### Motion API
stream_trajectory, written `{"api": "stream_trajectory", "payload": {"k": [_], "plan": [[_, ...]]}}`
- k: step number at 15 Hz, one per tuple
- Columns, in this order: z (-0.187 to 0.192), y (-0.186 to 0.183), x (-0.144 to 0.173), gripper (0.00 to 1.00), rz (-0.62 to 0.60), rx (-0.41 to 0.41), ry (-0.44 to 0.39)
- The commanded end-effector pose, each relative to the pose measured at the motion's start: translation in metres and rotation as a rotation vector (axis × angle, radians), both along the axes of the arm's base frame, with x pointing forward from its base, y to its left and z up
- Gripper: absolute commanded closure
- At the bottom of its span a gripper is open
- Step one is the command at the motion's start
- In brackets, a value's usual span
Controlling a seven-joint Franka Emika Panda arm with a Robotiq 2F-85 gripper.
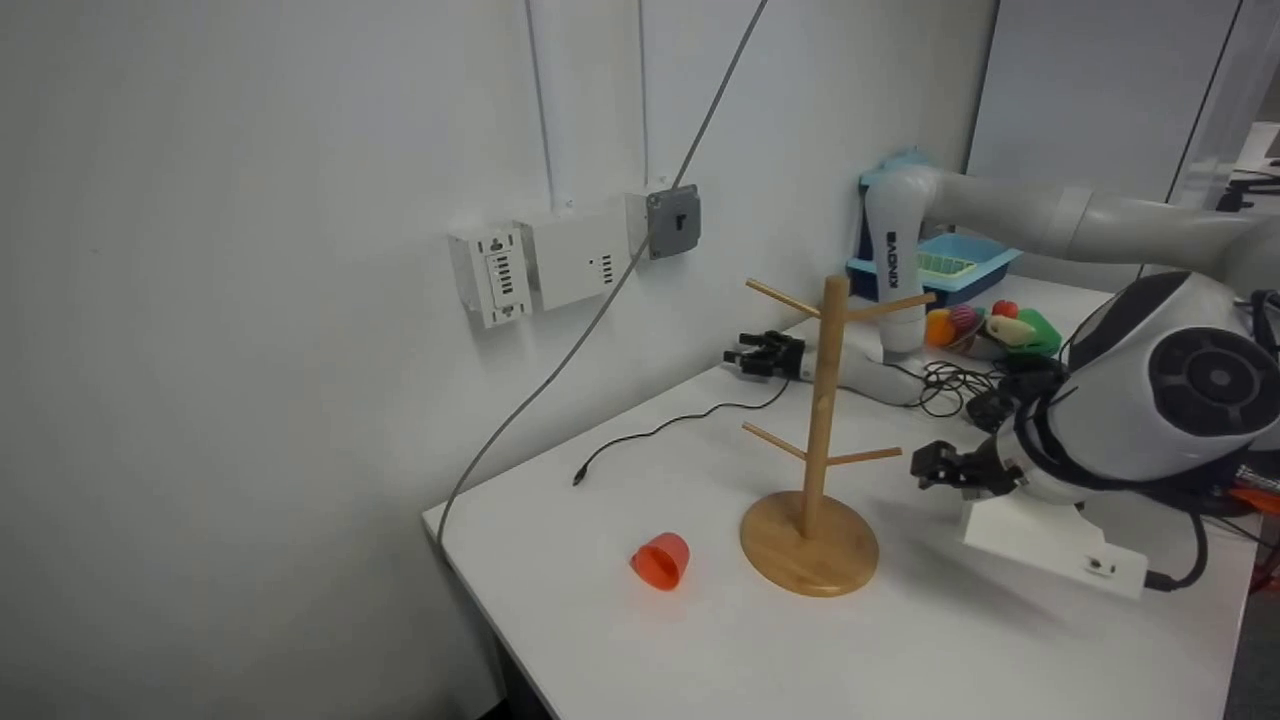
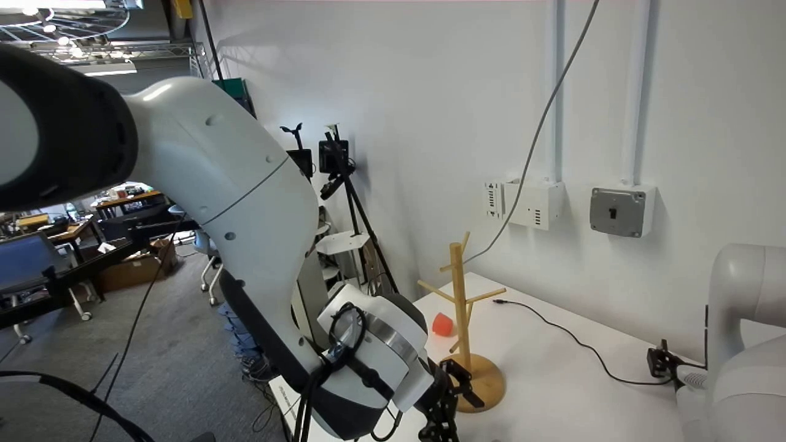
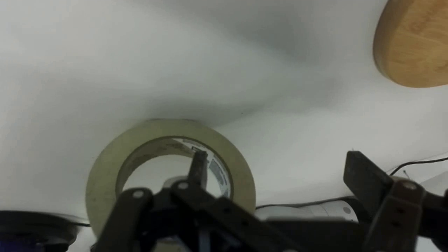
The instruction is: Remove the tape from wooden hanger
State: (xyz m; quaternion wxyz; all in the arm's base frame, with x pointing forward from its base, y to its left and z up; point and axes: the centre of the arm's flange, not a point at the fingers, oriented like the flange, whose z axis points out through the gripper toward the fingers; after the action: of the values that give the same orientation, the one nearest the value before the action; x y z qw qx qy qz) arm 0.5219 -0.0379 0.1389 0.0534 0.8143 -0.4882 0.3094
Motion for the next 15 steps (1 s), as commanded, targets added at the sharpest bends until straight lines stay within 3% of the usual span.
{"api": "stream_trajectory", "payload": {"k": [1,8,15], "plan": [[0.025,-0.004,-0.032,0.00,-0.004,0.006,-0.042],[0.046,-0.007,-0.062,0.00,-0.028,0.009,-0.045],[0.061,-0.006,-0.066,0.00,-0.019,0.001,-0.086]]}}
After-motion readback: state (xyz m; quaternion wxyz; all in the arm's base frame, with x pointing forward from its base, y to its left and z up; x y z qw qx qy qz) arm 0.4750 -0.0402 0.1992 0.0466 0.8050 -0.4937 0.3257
